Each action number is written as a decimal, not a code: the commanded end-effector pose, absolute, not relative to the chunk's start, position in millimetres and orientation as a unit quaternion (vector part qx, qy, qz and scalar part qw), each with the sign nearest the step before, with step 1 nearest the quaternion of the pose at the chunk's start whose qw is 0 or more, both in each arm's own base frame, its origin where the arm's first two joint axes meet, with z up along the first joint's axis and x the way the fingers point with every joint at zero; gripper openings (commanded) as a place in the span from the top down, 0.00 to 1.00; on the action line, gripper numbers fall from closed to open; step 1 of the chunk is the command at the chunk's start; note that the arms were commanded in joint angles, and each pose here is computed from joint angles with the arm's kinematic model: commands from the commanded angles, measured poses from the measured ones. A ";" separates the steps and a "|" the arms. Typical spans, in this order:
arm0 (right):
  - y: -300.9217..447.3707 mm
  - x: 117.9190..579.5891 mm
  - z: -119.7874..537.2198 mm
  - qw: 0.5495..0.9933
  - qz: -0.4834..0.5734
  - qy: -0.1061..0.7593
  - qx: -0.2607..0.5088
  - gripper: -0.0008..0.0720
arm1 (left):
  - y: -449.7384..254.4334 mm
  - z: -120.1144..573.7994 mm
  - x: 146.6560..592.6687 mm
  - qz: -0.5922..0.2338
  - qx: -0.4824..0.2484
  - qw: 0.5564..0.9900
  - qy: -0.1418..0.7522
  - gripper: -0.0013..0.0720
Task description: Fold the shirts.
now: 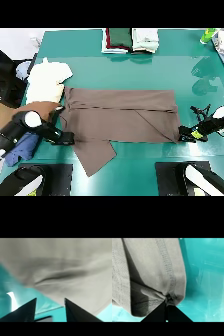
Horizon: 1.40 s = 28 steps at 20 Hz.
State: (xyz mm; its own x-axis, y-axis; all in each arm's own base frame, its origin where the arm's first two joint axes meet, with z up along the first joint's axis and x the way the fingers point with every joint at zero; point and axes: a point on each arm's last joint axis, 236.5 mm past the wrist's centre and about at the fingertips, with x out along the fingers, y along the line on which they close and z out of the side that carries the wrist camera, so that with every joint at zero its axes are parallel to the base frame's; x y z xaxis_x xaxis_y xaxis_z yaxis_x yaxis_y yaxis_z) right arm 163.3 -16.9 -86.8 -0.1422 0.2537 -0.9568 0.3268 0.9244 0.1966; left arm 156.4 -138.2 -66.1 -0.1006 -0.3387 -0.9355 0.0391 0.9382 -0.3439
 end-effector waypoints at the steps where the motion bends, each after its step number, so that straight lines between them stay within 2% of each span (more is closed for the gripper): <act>1: -17.0 163.3 -86.8 0.626 -0.029 0.755 0.193 0.97 | -162.8 -82.4 132.9 -0.144 -0.102 0.656 0.734 0.37; 5: -17.1 163.3 -86.9 0.627 -0.029 0.755 0.192 0.97 | -159.9 -88.2 114.0 -0.137 -0.091 0.635 0.755 0.37; 9: -17.1 163.7 -86.9 0.627 -0.029 0.754 0.193 0.97 | -166.2 -88.9 132.2 -0.134 -0.110 0.662 0.729 0.38; 10: -16.9 163.7 -86.9 0.627 -0.029 0.754 0.193 0.97 | -168.2 -88.8 138.2 -0.134 -0.115 0.671 0.720 0.42; 11: -17.1 163.7 -86.9 0.627 -0.029 0.754 0.192 0.97 | -169.8 -88.5 143.9 -0.130 -0.125 0.678 0.713 0.50; 12: -17.1 163.9 -86.3 0.628 -0.029 0.754 0.192 0.97 | -170.7 -88.1 146.6 -0.131 -0.126 0.682 0.709 0.73; 13: -18.0 165.8 -83.6 0.632 -0.030 0.750 0.190 0.97 | -171.1 -87.8 148.1 -0.132 -0.126 0.684 0.706 0.92; 14: -20.3 169.8 -78.0 0.642 -0.031 0.743 0.186 0.97 | -169.9 -86.5 148.2 -0.132 -0.121 0.684 0.707 0.94; 16: -27.4 176.9 -59.7 0.662 -0.036 0.729 0.172 0.97 | -165.1 -74.1 149.7 -0.140 -0.091 0.684 0.710 0.95; 22: -34.7 154.2 -19.3 0.674 -0.051 0.724 0.137 0.97 | -155.4 -24.7 160.6 -0.163 0.022 0.696 0.699 0.95; 24: -32.7 149.5 -10.1 0.684 -0.058 0.714 0.140 0.97 | -165.9 -4.2 164.7 -0.182 0.030 0.704 0.686 0.95; 28: -40.5 171.4 12.0 0.716 -0.073 0.680 0.141 0.97 | -167.5 43.8 225.2 -0.176 0.047 0.786 0.590 0.95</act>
State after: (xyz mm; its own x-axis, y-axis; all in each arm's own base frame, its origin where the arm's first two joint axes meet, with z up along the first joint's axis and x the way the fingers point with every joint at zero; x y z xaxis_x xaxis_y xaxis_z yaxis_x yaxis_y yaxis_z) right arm 162.0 -35.9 -3.6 0.0150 0.1099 -0.9938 0.2807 0.9535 0.1097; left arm 189.9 -171.4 12.7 0.0874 -0.2440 -0.9658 0.2980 0.9315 -0.2084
